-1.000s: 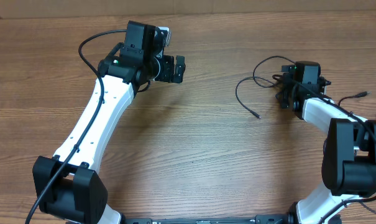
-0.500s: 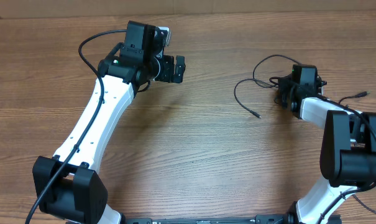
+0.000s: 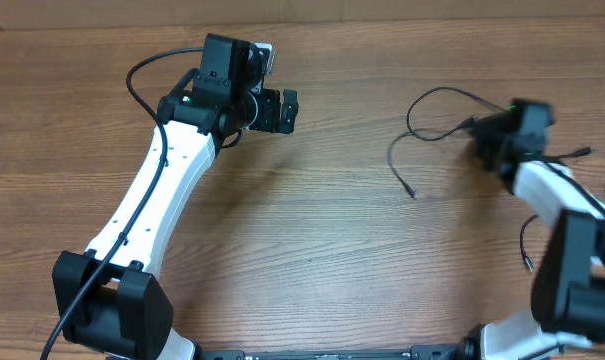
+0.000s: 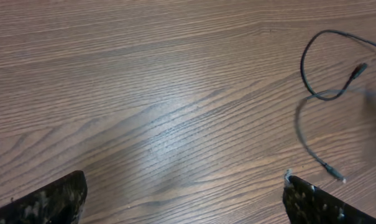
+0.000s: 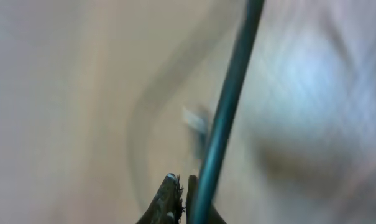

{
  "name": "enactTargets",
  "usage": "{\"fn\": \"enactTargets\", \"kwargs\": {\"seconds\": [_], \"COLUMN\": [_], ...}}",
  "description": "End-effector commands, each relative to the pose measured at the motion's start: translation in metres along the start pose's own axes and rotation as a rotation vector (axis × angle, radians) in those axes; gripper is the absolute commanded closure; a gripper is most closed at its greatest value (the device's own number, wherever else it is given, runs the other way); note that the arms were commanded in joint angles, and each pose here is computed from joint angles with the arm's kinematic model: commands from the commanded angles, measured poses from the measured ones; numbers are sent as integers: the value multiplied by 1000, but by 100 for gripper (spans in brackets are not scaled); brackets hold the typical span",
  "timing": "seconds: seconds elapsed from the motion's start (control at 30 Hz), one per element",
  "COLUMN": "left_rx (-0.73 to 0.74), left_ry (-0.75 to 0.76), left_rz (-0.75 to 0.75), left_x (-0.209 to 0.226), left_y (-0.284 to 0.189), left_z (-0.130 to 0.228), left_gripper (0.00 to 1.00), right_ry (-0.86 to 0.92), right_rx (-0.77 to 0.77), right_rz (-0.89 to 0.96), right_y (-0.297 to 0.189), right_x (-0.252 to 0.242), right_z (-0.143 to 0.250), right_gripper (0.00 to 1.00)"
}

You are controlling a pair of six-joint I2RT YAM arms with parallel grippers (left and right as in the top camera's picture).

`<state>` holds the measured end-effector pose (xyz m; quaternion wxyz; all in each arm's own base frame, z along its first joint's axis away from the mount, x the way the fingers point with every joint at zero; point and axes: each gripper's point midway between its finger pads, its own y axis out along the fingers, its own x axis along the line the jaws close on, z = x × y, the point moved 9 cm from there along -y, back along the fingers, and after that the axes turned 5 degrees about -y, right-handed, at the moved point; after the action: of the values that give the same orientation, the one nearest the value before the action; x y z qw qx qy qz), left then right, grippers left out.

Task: Untangle cables
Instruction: 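Lift the strand up and right off the table with the right gripper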

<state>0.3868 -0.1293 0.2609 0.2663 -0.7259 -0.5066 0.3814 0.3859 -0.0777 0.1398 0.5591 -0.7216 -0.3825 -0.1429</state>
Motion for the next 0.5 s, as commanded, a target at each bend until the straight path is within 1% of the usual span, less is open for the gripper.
{"fn": "enactTargets", "kwargs": {"seconds": [0.0,0.1,0.2,0.37,0.47], "left_rx": [-30,-30,-30,-30,-30], "left_ry": [1,1,1,1,1], "left_rz": [0,0,0,0,0], "left_x": [-3,-3,-3,-3,-3], "left_y": [-8,-8,-8,-8,-8], "left_z": [-7,-7,-7,-7,-7], "left_gripper": [0,0,0,0,0], "right_ry": [13,44,65,89,114], "right_rx": [-228,-387,-493,-718,-829], "right_rz": [-214,-297,-360,-451,-447], "right_y": [-67,-105,-131,-190,-211], "right_x": [52,64,69,75,73], "right_z": [-72,-118,-147,-208,-227], "right_gripper": [96,96,96,96,96]}}
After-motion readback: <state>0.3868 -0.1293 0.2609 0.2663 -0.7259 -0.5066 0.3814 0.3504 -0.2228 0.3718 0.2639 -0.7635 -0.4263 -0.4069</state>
